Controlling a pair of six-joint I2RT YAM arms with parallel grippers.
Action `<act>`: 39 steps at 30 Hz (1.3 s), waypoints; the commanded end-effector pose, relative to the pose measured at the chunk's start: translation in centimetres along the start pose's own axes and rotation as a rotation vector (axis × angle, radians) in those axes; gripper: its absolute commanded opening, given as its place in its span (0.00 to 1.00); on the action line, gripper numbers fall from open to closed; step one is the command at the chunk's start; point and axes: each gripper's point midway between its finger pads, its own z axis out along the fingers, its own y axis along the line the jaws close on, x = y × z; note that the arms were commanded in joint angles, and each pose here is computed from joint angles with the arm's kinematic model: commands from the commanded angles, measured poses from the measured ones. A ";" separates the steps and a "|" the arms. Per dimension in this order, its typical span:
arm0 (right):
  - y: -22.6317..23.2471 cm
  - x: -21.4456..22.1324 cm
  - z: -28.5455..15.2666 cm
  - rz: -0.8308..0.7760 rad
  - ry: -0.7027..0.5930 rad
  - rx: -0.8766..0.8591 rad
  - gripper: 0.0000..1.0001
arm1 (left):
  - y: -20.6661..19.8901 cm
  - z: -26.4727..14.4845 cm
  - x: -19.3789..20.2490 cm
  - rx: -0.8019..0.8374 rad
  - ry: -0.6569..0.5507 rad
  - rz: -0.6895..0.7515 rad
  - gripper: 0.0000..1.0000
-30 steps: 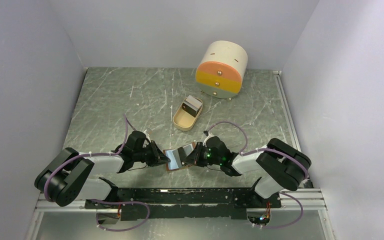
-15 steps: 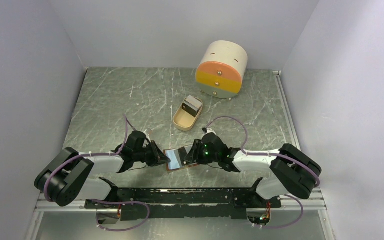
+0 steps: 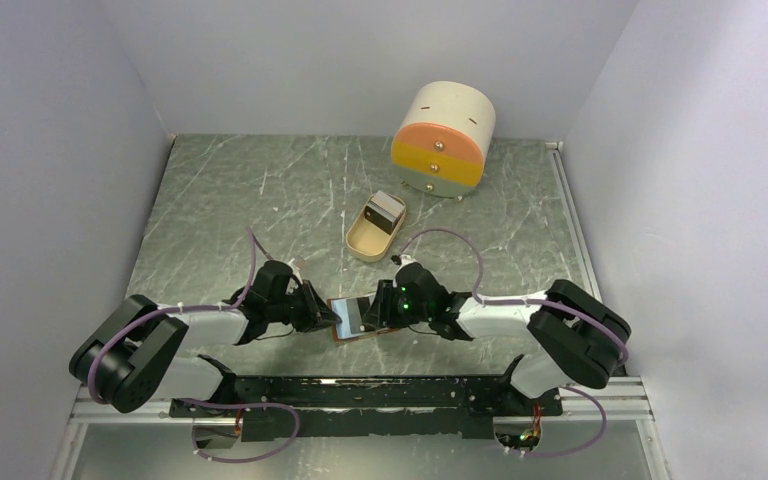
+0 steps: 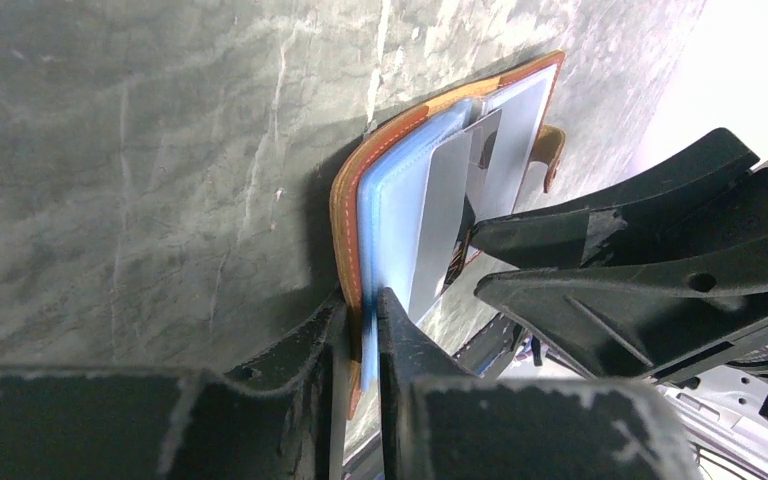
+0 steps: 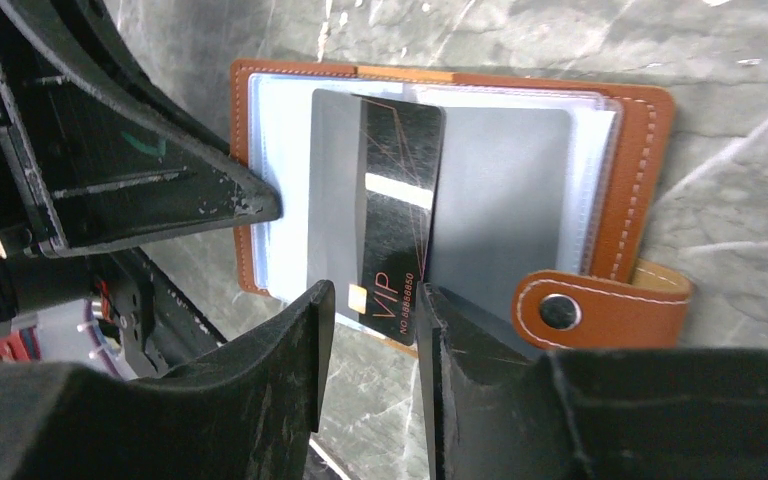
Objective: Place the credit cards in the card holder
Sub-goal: Insert the credit card into the card holder.
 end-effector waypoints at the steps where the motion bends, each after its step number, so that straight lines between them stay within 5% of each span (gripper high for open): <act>1: 1.0 0.6 0.3 -0.048 0.033 -0.053 0.40 | -0.9 0.1 0.0 0.022 0.017 0.029 0.20; 9: 0.8 -1.3 0.3 -0.068 -0.011 -0.007 0.47 | -1.8 -0.3 -0.1 0.059 0.009 0.038 0.30; 12: 0.4 -1.9 0.5 -0.051 -0.029 0.012 0.58 | -2.0 -0.4 -0.1 0.068 0.005 0.043 0.33; 19: 0.8 -1.9 1.4 -0.031 -0.030 -0.032 0.57 | -2.3 -0.6 0.0 0.094 0.000 0.037 0.25; 33: 4.9 -1.3 0.8 0.018 -0.022 -0.288 0.53 | -3.9 -0.4 -0.3 0.145 0.004 0.068 0.31; 39: 2.3 -2.8 0.5 0.006 -0.080 -0.100 0.57 | -3.7 -0.2 -0.3 0.132 0.000 0.065 0.31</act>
